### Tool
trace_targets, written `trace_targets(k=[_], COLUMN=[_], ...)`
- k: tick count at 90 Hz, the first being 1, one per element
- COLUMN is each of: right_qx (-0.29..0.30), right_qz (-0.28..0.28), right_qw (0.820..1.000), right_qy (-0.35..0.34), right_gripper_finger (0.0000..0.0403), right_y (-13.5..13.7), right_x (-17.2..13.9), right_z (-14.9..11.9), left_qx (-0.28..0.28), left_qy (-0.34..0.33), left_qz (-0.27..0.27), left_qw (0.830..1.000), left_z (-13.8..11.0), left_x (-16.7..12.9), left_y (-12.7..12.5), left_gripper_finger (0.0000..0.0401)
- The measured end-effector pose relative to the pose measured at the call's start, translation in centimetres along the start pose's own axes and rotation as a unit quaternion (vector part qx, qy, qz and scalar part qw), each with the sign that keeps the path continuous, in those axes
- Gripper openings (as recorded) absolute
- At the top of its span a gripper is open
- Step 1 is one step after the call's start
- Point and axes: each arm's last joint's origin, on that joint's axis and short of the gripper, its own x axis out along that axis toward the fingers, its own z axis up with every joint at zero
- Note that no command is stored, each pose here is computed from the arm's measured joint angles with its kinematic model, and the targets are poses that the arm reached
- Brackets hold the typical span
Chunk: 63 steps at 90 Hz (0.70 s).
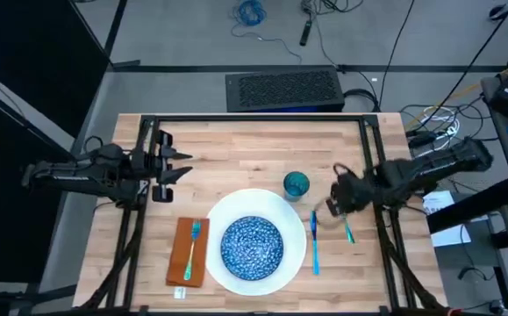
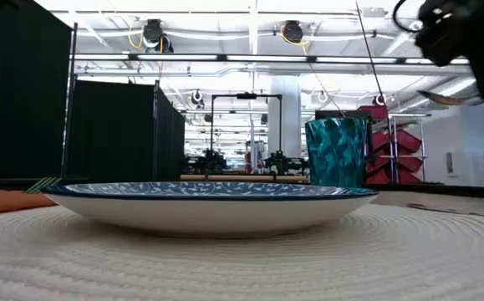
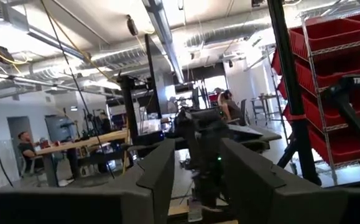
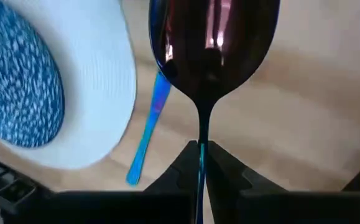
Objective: Set table place
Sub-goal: Move the blue spoon to the right of the blue knife
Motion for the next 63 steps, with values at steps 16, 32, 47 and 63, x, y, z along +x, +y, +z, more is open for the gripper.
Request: trace_targets(k=[16,32,47,63], right_qx=[0.031,0.060,0.081,0.092], right_qz=[-0.042,-0.097,-0.119,-0.099], right_qw=[0.999,0.993,0.990,0.991], right_qy=[0.013,0.017,0.001,0.005], right_gripper_finger=[0.0000,0.0000,0.0000,0.0000], right_y=[1.1,1.6,2.4,2.1], right_x=[2.7,5.7,8.4,11.2], right_z=[-3.8,-6.3,-6.6,-5.7], left_qx=[-0.001,-0.010,-0.010,-0.012], left_qy=[-0.002,-0.009,-0.015,-0.020], left_qz=[-0.003,-0.007,-0.014,-0.015], left_qw=[1.000,1.000,1.000,1.000], left_z=[0.0,0.3,0.4,0.6], left_x=[0.0,-0.2,-0.3,-0.5], left_y=[0.0,0.0,0.0,0.0], left_gripper_finger=[0.0116,0.0116,0.0116,0.0116])
